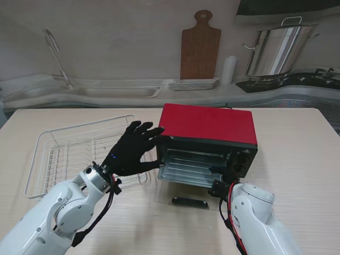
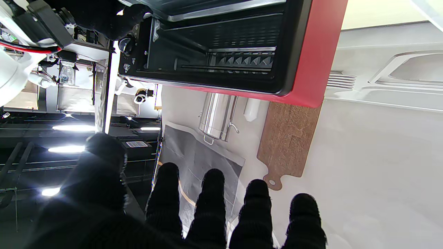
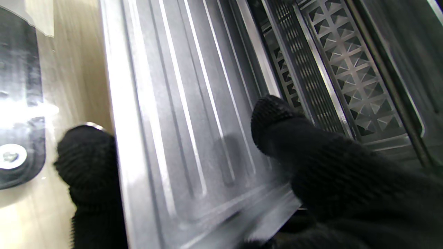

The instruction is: Slide the trays into the oven

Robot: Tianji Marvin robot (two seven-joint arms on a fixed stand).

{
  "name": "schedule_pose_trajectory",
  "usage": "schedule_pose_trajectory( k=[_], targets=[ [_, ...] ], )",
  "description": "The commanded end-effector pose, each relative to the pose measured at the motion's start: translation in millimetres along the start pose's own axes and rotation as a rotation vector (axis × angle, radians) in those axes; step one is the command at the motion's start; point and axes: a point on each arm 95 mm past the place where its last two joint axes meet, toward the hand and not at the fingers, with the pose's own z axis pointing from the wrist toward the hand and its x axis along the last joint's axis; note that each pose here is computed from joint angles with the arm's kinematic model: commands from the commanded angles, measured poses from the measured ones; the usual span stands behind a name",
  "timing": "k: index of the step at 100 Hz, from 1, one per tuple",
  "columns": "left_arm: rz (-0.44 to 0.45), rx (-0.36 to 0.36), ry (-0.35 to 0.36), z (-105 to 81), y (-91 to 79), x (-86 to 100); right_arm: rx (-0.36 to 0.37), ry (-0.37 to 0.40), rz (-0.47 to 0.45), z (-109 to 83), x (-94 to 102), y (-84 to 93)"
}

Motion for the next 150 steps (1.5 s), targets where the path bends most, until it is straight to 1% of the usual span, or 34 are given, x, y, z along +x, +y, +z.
schedule_pose_trajectory(
  k=[1,53,109,150],
  targets=[
    [-0.003,-0.005,0.000,0.0,-0.4,3.3,0.005,-0.031,-0.012,3.4,-13.8,1.3],
    [-0.010,-0.002,-0.005,-1.3,0.0,3.6,-0.005,-0.012,-0.042,3.3,-13.1,9.3],
    [-0.006,0.006,-0.006,-2.5,-0.9,3.7,0.001,0.001,-0.031,1.4,-9.0,14.6],
    [-0.004,0.016,-0.004,-2.7,-1.5,4.2,0.000,0.016,-0.041,-1.1,-7.2,24.2]
  ],
)
